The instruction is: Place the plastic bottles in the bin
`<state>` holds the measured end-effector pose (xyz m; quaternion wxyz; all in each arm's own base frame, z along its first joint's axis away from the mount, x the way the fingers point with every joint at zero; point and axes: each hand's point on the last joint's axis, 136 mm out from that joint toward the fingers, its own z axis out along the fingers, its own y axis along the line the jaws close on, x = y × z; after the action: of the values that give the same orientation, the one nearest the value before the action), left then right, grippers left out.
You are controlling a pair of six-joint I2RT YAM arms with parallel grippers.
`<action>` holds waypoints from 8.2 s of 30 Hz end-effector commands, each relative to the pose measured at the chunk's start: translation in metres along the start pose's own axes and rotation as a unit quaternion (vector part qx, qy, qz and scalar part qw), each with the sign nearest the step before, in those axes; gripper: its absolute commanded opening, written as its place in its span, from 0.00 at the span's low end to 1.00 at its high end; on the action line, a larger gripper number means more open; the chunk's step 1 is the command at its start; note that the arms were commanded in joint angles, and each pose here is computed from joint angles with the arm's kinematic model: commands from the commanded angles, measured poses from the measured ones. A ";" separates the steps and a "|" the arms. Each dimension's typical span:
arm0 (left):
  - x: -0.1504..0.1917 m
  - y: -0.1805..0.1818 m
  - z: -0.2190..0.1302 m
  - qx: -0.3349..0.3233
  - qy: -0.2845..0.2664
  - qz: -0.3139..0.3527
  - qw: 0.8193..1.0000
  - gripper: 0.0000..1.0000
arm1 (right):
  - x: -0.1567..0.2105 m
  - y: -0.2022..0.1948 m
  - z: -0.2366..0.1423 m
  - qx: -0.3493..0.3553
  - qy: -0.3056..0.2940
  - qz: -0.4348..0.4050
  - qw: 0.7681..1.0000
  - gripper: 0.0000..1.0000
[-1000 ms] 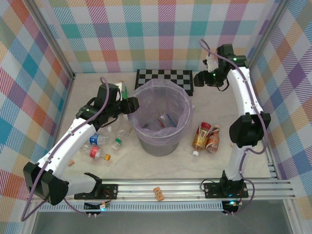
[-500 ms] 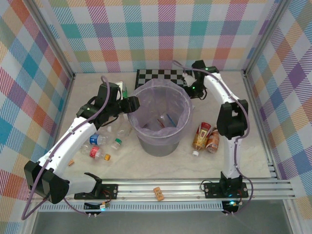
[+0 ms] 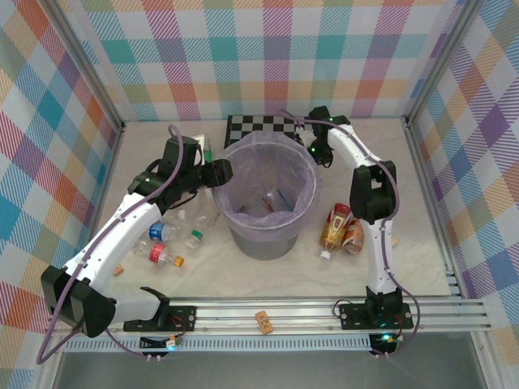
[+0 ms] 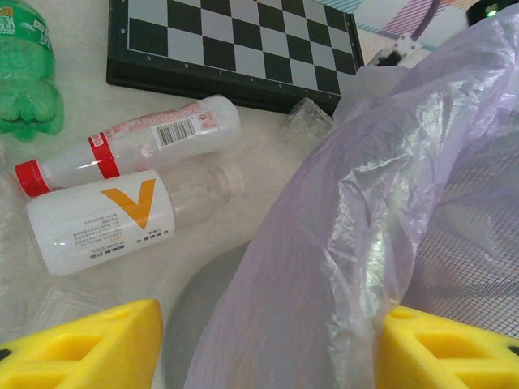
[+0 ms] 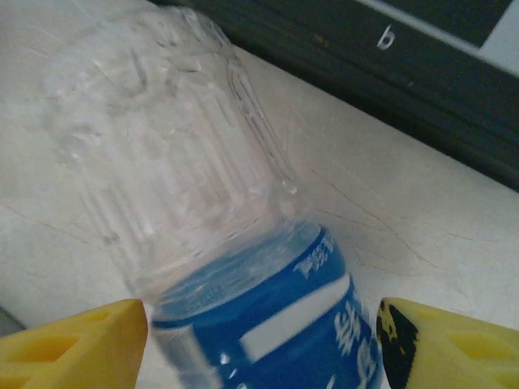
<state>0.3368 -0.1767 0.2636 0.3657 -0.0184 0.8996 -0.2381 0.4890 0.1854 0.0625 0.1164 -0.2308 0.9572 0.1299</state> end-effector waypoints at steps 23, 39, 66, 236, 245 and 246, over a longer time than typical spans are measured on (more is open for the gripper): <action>0.001 -0.006 0.001 0.007 0.011 0.004 1.000 0.63 | 0.011 0.007 -0.023 0.022 0.013 0.037 0.999 0.53; -0.002 -0.010 -0.004 0.016 0.006 0.005 1.000 0.64 | 0.044 0.023 -0.209 0.018 -0.086 0.139 0.986 0.47; 0.010 -0.015 0.002 0.027 0.052 0.045 0.997 0.62 | 0.062 0.249 -0.273 -0.115 -0.096 0.002 0.989 0.46; 0.004 -0.008 0.016 0.017 0.034 0.039 0.999 0.63 | 0.169 0.054 -0.269 -0.071 -0.097 0.291 0.949 0.49; 0.002 -0.009 0.015 0.017 0.033 0.035 0.999 0.63 | 0.124 0.150 -0.341 -0.103 -0.138 0.131 0.976 0.46; 0.002 -0.009 0.015 0.016 0.033 0.035 0.999 0.63 | 0.120 0.157 -0.341 -0.094 -0.135 0.117 0.979 0.46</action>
<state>0.3428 -0.1890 0.2672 0.3595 0.0257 0.9006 -0.2431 0.2678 0.1527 0.3906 0.2574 -0.0841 0.9219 0.2771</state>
